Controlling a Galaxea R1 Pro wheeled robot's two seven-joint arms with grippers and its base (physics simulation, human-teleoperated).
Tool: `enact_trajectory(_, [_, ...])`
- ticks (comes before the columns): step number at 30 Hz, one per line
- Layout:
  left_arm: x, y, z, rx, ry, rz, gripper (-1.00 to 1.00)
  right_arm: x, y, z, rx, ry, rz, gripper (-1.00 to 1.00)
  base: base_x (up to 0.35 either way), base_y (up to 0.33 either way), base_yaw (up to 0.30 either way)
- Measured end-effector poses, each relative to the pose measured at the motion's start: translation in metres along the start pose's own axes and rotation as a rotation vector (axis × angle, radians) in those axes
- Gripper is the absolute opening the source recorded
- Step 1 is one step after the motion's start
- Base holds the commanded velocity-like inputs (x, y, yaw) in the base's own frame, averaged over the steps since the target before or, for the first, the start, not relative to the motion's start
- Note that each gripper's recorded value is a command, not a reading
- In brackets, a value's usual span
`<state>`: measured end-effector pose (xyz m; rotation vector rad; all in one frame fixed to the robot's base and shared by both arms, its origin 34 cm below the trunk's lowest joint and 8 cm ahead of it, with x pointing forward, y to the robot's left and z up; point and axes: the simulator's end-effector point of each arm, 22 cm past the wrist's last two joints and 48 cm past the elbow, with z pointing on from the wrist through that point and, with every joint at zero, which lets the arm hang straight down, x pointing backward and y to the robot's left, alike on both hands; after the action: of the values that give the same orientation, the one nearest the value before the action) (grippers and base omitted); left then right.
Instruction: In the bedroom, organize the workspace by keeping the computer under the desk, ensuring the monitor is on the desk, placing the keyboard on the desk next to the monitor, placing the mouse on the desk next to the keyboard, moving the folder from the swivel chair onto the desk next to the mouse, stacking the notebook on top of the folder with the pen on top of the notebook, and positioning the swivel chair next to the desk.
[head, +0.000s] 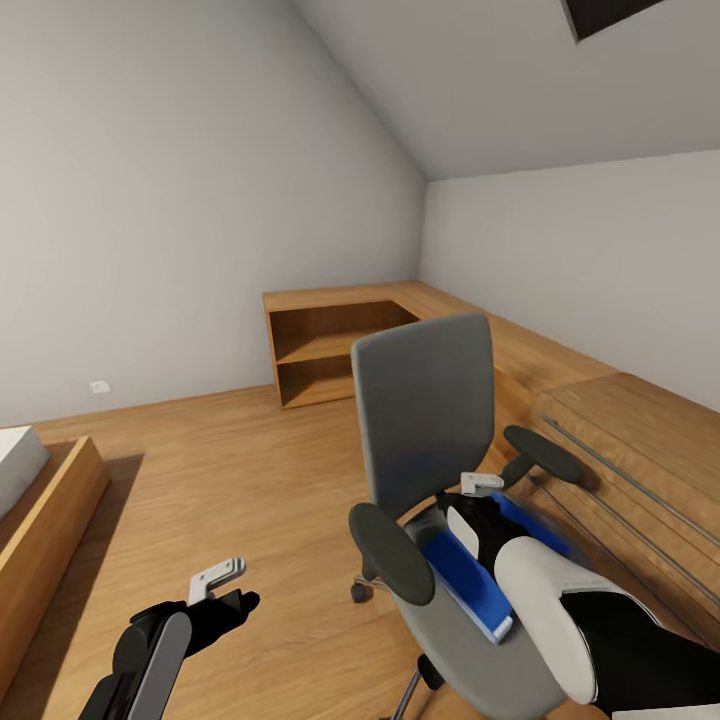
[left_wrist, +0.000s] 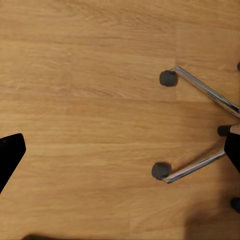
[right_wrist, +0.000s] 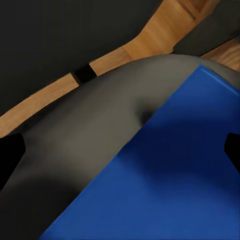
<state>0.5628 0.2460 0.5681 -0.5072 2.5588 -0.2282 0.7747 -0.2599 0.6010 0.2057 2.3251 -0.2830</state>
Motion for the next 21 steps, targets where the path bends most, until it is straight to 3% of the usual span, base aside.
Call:
enact_trajectory(12, [-0.001, -0.002, -0.001, 0.003, -0.004, 0.002, 1.00, 0.000, 0.000, 0.000, -0.001, 0.001, -0.001, 1.00, 0.008, 0.000, 0.000])
enact_trajectory(21, [0.009, 0.003, 0.013, 0.004, -0.007, 0.002, 1.00, 0.017, 0.003, 0.010, -0.002, 0.004, -0.002, 1.00, 0.000, 0.000, 0.000])
